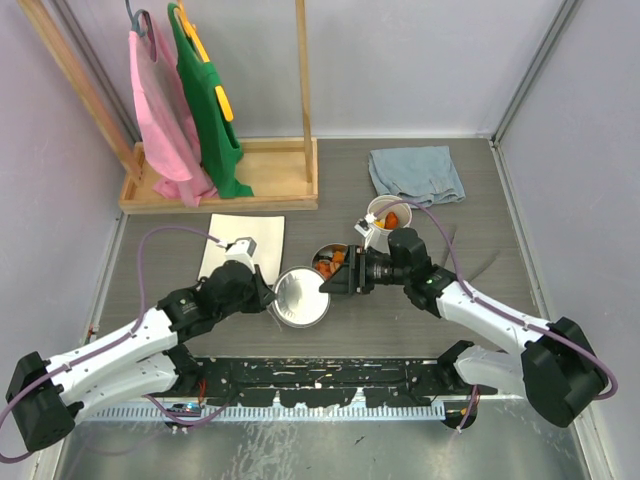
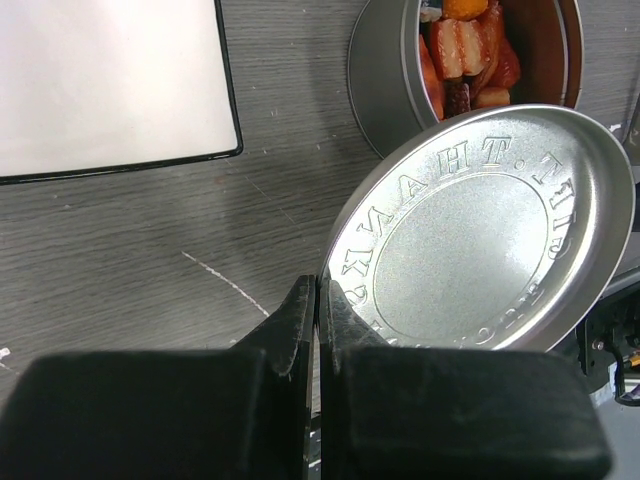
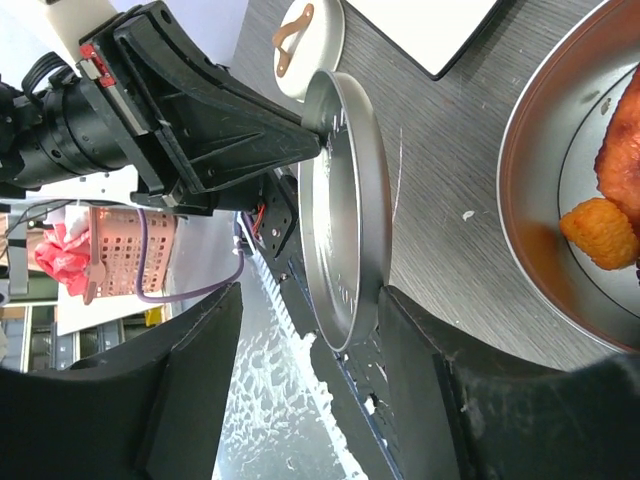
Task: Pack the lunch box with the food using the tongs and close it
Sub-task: Pick up the box lid from the center of the board.
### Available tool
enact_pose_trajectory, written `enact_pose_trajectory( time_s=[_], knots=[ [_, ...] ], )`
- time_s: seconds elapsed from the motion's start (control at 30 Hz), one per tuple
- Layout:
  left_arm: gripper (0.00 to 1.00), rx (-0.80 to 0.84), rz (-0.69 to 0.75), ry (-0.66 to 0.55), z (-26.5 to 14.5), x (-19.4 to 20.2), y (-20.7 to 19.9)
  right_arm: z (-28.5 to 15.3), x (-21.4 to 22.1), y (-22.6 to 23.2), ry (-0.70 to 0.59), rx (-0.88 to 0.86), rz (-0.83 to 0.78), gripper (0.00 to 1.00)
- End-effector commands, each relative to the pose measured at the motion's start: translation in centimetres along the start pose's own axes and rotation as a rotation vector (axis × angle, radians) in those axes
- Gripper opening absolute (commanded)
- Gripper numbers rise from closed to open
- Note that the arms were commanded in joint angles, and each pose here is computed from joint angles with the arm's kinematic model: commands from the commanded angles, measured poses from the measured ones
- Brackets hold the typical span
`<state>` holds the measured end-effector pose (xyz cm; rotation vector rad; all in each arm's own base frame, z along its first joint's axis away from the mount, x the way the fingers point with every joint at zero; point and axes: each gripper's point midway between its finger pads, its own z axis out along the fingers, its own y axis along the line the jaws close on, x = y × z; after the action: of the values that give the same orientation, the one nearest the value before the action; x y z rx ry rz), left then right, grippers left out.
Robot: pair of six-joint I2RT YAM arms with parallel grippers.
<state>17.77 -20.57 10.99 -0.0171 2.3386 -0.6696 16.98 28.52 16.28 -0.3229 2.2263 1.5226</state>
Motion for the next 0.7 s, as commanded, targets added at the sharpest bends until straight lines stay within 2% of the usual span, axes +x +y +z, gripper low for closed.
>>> enact_pose_trajectory(
  time_s=[0.0,0.2,0.37,0.67],
  knots=[
    [0.00,0.072,-0.036,-0.084,-0.5,-2.1,-1.9,0.4,-2.2,1.7,-0.065,-0.036,-0.057,0.62],
    [0.00,0.058,-0.040,-0.094,-0.9,-2.2,-1.4,0.4,-3.2,0.2,-0.139,0.048,-0.020,0.61],
    [0.00,0.056,-0.051,-0.102,-1.1,-2.1,-1.1,0.8,-3.1,1.0,-0.105,0.000,-0.020,0.61],
    [0.00,0.079,-0.062,-0.121,-0.9,-2.6,-1.7,1.4,-2.8,3.4,-0.031,-0.123,-0.029,0.45]
  ],
)
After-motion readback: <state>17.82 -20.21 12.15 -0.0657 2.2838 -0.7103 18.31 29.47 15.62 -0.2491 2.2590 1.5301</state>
